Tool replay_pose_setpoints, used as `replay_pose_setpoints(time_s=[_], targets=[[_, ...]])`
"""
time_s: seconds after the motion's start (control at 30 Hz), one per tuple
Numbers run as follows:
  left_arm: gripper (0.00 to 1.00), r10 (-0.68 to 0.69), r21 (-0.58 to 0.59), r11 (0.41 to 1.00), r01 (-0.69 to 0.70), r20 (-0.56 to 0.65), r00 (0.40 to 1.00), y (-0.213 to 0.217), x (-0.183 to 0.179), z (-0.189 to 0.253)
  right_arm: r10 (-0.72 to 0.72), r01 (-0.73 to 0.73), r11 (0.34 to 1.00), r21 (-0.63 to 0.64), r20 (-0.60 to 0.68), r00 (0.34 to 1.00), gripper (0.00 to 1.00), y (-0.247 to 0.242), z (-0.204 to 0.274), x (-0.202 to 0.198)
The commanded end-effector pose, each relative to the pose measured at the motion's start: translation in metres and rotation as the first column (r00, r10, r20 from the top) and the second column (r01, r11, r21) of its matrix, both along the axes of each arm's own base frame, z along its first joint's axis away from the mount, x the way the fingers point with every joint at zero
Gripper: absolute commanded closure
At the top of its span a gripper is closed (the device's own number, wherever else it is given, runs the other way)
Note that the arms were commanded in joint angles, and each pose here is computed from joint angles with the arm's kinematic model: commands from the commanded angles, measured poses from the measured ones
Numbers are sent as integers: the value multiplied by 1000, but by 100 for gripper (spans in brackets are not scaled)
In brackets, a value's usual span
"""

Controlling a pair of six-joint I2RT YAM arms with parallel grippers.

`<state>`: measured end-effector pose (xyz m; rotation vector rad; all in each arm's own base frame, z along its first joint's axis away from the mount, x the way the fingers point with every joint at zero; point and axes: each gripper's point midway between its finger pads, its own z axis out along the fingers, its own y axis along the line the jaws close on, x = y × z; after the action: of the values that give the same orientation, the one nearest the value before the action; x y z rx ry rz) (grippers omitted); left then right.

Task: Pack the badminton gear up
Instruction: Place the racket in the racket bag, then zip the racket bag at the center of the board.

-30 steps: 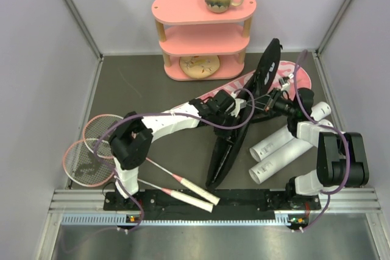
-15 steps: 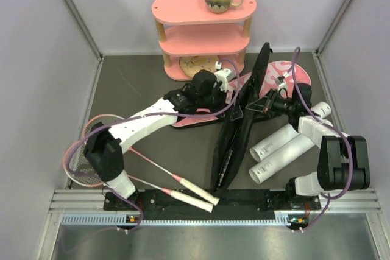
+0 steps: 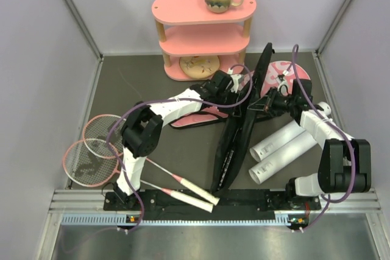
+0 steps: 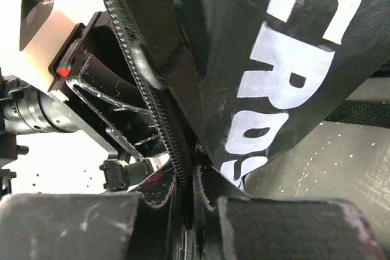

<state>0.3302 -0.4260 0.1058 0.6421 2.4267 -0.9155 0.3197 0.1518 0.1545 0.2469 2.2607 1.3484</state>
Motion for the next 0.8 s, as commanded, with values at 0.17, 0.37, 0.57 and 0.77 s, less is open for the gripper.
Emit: replay_pose_setpoints(time_s=[0.17,0.37,0.57,0.77], targets=[[100,-59,-188,980,67,46,997,-13,1,60,-51,67,988,-141,113,992,73,-10,57,22],[100,-67,-217,974,66,5,998,-13,-1,56,-205,221,955,-197,97,974,53,-30,94,46],[100,-60,-236,970,57,-6,998,-13,-2,61,-300,320,925,-207,123,946,39,-38,121,63],[100,-35,-241,970,26,-32,999,-12,-3,65,-359,376,899,-226,112,927,42,-20,125,75]])
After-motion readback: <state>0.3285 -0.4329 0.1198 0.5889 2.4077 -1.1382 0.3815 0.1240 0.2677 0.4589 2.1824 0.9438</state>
